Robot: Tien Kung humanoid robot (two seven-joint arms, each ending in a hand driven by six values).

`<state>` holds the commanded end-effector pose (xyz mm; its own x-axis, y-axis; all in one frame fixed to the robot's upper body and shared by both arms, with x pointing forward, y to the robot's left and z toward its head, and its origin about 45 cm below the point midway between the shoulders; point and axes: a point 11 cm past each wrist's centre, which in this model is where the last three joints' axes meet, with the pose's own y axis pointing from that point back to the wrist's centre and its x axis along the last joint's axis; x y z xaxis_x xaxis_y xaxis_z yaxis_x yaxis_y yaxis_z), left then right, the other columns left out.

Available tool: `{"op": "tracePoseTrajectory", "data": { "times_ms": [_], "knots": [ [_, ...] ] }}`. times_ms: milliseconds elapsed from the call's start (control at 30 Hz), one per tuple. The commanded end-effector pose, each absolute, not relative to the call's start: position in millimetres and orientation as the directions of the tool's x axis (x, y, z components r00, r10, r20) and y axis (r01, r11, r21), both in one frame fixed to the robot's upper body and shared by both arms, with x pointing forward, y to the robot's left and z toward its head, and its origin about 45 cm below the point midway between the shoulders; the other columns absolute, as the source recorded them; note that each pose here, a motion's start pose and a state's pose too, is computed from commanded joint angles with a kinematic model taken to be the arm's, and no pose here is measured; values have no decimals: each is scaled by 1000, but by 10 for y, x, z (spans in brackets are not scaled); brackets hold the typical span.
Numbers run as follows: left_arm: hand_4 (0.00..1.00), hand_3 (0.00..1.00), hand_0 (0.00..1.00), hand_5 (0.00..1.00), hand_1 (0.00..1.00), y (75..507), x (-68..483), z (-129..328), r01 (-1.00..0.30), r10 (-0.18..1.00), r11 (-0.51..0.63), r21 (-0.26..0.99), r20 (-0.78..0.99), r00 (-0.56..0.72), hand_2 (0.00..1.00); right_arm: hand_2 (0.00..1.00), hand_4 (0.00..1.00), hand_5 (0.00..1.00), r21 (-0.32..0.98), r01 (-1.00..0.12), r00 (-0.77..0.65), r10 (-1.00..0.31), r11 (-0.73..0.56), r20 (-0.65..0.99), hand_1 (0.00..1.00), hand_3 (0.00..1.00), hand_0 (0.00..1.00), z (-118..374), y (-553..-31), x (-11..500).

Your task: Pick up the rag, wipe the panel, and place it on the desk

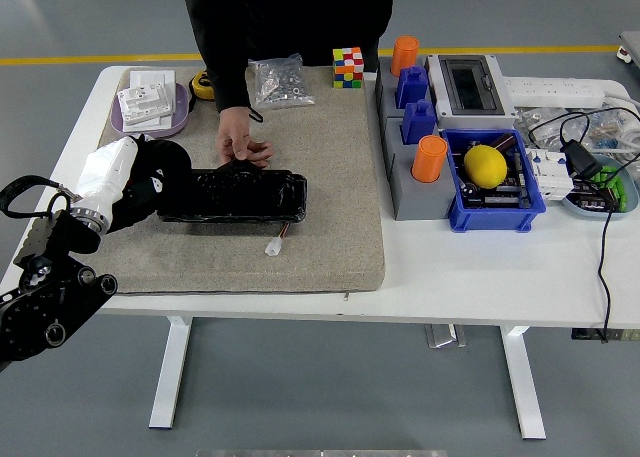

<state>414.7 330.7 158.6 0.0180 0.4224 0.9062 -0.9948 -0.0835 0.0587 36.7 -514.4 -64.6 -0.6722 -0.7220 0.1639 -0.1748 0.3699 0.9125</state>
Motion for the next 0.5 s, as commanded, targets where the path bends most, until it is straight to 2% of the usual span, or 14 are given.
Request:
{"op": "tracePoseTrajectory", "data": {
  "times_ms": [500],
  "knots": [
    [2,387,265,2,163,2823,4170,1488,-996,439,14,93,894,90,495,677,998,658,911,-184,-669,-726,369,159,557,636,714,-639,-5149,410]
  ]
}}
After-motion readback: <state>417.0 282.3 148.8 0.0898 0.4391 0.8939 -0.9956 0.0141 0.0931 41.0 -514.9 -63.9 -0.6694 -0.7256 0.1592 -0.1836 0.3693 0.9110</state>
